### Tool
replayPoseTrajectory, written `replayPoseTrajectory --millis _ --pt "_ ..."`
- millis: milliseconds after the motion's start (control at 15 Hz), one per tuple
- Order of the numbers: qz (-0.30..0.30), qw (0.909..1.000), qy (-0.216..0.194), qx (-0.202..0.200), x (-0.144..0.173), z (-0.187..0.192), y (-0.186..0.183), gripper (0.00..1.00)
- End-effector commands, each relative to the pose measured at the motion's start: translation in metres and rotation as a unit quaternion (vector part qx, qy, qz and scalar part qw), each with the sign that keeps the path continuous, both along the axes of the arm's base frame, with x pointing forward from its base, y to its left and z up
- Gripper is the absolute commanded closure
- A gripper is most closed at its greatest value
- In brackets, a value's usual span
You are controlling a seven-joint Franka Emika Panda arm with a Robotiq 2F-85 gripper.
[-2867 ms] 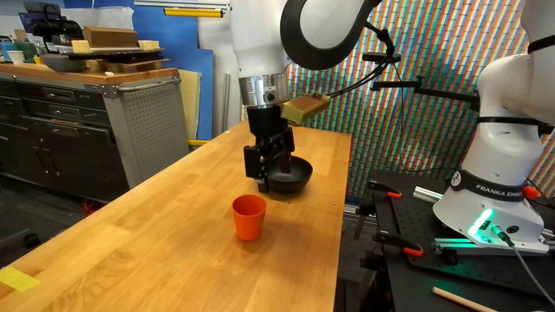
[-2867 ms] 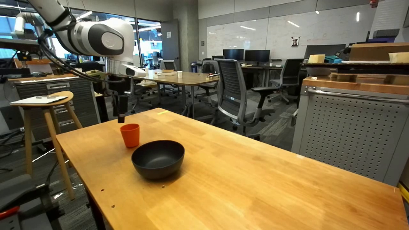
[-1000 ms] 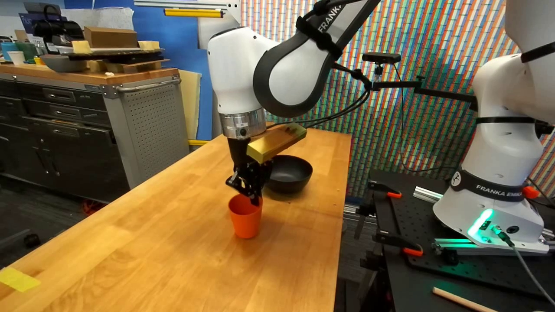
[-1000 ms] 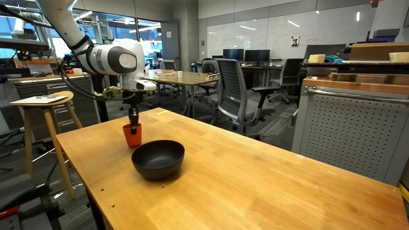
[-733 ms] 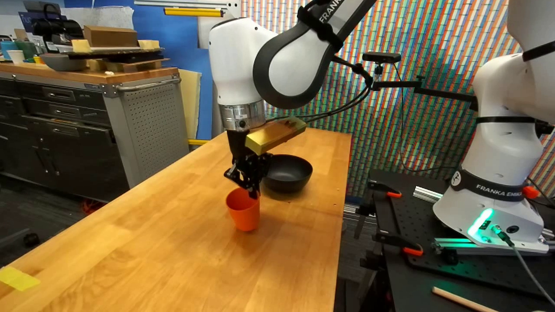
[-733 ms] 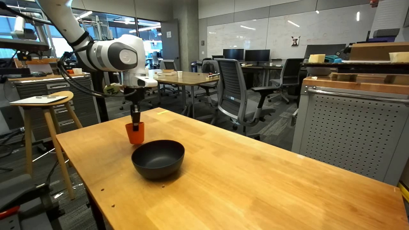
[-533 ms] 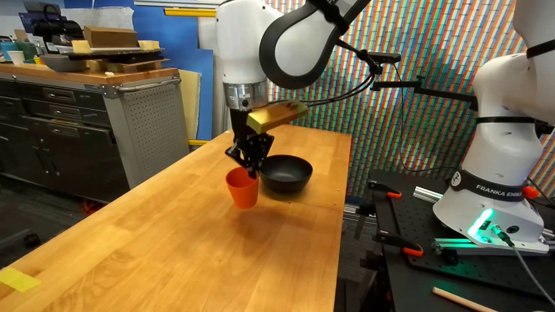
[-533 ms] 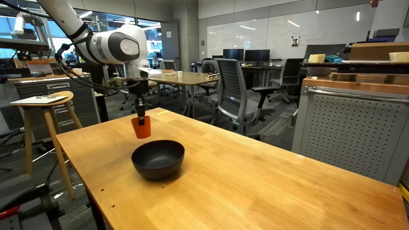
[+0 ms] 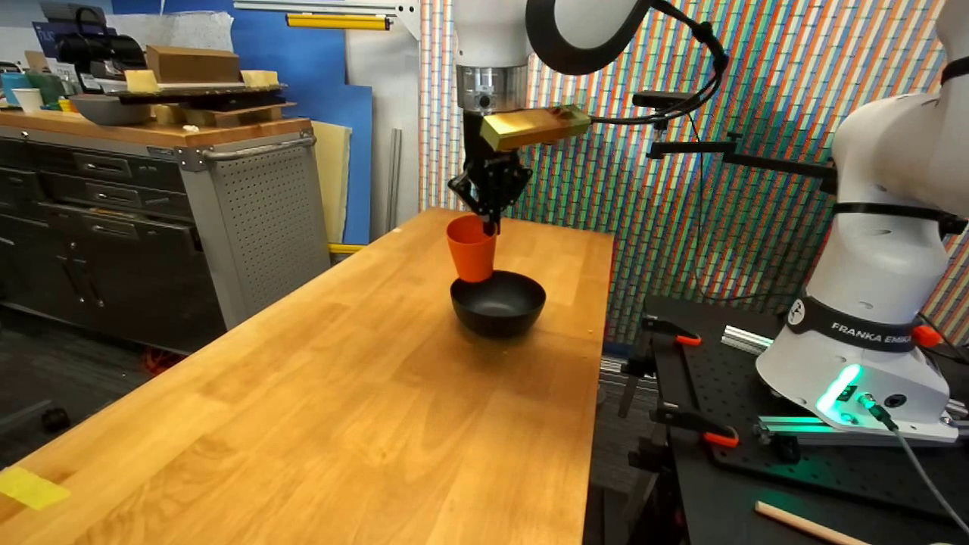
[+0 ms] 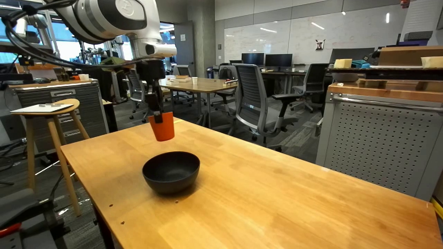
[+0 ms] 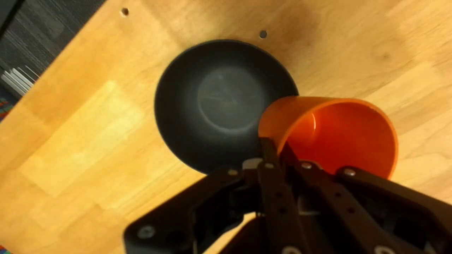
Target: Pick up the cup and place it in the bowl
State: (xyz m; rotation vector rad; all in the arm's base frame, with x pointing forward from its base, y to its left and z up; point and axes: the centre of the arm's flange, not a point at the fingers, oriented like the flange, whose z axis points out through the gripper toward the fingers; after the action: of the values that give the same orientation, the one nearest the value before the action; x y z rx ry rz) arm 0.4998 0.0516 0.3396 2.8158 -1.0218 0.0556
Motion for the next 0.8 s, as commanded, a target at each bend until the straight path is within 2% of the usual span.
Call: replayPoseTrajectory --millis 0,267,733 --pt "-0.046 0.9983 0.02 0.03 -0.033 -0.012 -0.024 0.96" --pt "-0.055 0.9963 0.027 0.06 -0.036 -0.052 -0.036 0.96" --pt "-0.086 0.9952 -0.004 0.046 -0.027 -0.082 -0.069 0.96"
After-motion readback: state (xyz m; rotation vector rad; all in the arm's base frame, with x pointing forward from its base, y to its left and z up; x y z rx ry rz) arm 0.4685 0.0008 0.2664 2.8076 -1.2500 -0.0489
